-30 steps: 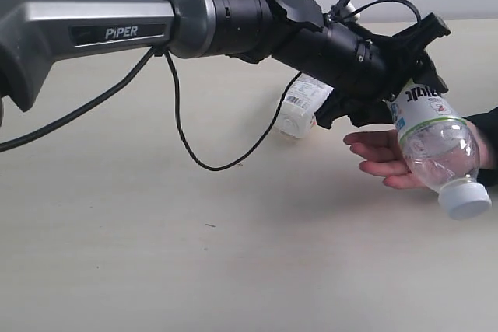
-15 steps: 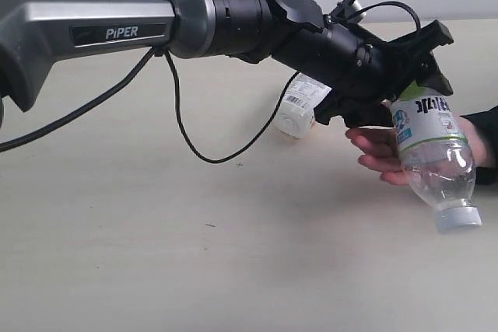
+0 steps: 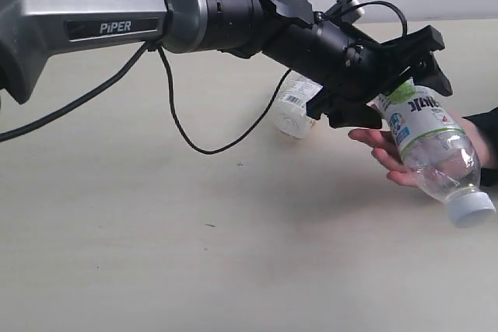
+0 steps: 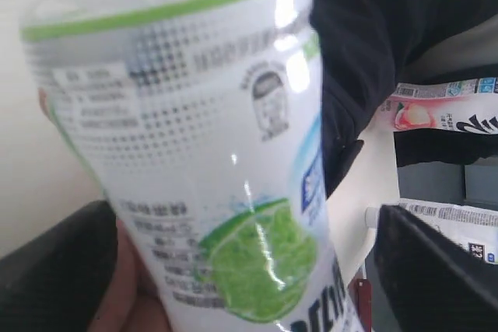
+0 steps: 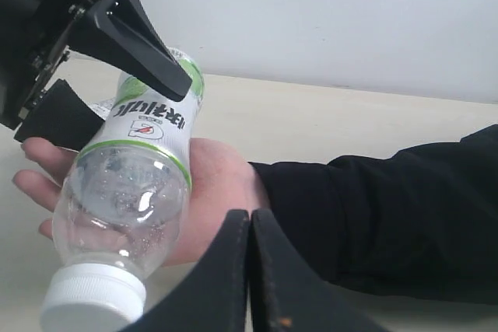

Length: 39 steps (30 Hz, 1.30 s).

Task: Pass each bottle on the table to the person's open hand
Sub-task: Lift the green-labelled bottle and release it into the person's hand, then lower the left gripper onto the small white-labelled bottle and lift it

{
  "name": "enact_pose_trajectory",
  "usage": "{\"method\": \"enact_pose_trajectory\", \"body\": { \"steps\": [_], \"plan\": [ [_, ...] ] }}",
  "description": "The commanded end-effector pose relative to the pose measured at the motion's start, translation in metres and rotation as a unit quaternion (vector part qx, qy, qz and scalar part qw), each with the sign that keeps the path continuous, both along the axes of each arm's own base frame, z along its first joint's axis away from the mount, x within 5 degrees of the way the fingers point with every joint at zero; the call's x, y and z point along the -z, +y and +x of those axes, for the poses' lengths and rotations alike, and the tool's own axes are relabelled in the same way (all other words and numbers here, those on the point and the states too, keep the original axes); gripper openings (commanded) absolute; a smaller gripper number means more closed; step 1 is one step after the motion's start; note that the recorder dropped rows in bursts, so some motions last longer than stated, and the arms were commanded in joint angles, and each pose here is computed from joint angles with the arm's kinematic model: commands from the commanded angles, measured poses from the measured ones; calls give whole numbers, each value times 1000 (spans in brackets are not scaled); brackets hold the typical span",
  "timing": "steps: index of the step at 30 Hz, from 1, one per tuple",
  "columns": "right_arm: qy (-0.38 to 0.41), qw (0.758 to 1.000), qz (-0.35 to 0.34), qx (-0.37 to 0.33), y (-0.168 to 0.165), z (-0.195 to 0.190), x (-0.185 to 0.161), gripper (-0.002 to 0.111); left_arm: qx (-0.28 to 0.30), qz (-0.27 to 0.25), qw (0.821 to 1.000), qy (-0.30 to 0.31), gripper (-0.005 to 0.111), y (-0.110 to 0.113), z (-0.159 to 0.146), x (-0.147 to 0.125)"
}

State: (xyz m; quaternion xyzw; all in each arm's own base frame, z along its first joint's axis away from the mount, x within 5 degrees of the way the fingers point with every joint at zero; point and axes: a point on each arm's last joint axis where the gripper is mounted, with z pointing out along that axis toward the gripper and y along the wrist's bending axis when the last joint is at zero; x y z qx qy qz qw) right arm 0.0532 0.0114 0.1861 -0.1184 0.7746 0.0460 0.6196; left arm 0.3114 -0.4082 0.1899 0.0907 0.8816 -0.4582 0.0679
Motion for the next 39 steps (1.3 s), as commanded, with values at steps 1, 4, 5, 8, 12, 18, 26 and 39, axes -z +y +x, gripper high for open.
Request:
{"method": "enact_pose_trajectory", "body": {
  "steps": [1, 4, 5, 8, 12, 18, 26, 39],
  "plan": [
    [-5, 1000, 1, 2, 0, 0, 1, 0, 18, -4, 1000, -7, 85, 17, 11, -14],
    [-5, 1000, 1, 2, 0, 0, 1, 0, 33, -8, 999, -17, 85, 29, 18, -26],
    [-5, 1000, 1, 2, 0, 0, 1, 0, 39, -10, 999, -21, 85, 34, 20, -31],
    [-5, 1000, 1, 2, 0, 0, 1, 0, 55, 5, 997, -53, 85, 55, 30, -46],
    [-5, 1000, 1, 2, 0, 0, 1, 0, 94, 52, 980, -165, 85, 86, 45, -65],
    [-5, 1000, 1, 2, 0, 0, 1, 0, 146, 206, 918, -306, 85, 104, 58, -57],
    [-5, 1000, 1, 2, 0, 0, 1, 0, 151, 289, 876, -355, 85, 83, 57, -56],
    [-5, 1000, 1, 2, 0, 0, 1, 0, 166, 325, 861, -354, 85, 42, 76, 20]
  ]
}}
